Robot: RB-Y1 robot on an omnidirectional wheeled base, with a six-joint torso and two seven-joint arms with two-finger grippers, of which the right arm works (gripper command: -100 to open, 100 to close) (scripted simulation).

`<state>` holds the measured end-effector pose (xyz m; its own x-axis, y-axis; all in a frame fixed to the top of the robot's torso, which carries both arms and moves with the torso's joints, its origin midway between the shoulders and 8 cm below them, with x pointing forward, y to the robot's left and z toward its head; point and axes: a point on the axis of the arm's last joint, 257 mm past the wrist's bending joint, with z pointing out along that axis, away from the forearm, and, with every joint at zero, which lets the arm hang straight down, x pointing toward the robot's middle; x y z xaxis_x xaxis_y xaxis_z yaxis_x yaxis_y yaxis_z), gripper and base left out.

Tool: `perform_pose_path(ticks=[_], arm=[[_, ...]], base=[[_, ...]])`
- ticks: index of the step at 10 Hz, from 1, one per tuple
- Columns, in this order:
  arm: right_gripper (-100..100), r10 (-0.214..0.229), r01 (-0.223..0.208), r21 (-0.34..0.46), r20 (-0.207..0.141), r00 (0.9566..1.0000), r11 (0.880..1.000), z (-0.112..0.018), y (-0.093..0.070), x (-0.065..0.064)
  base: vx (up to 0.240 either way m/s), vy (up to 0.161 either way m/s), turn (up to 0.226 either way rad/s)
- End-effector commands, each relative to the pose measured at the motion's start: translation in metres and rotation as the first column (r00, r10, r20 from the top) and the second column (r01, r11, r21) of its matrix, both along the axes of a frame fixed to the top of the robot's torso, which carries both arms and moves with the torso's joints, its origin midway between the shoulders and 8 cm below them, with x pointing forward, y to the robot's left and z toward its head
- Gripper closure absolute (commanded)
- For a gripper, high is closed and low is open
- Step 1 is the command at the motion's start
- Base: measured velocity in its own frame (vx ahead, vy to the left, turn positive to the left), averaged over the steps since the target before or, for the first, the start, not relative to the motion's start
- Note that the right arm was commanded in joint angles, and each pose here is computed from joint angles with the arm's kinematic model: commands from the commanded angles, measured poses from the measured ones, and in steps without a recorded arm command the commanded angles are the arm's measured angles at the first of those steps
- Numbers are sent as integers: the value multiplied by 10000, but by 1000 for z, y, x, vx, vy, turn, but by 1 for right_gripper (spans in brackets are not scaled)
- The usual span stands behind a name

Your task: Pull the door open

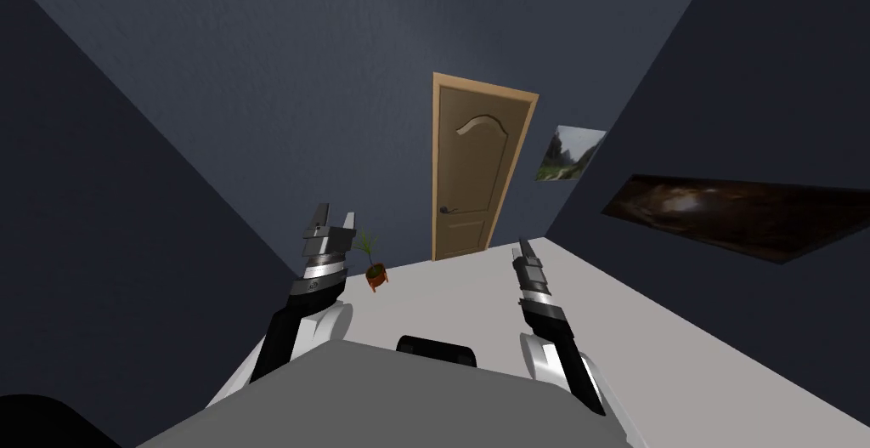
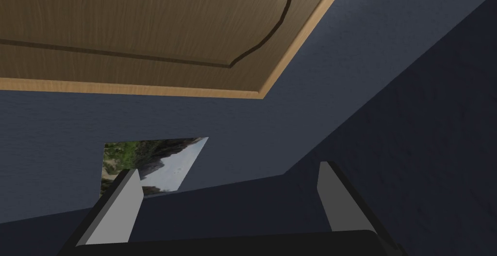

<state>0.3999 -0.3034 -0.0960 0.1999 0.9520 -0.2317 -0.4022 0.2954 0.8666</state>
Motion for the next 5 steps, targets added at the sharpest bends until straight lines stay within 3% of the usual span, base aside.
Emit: perform_pose_path(ticks=[1,5], arm=[[-100,-15,15,0,-101,9999,10000,-7,-2,4],[-100,-112,109,-69,-523,9986,9999,-37,-16,25]], base=[[69,-2,64],[80,-12,144]])
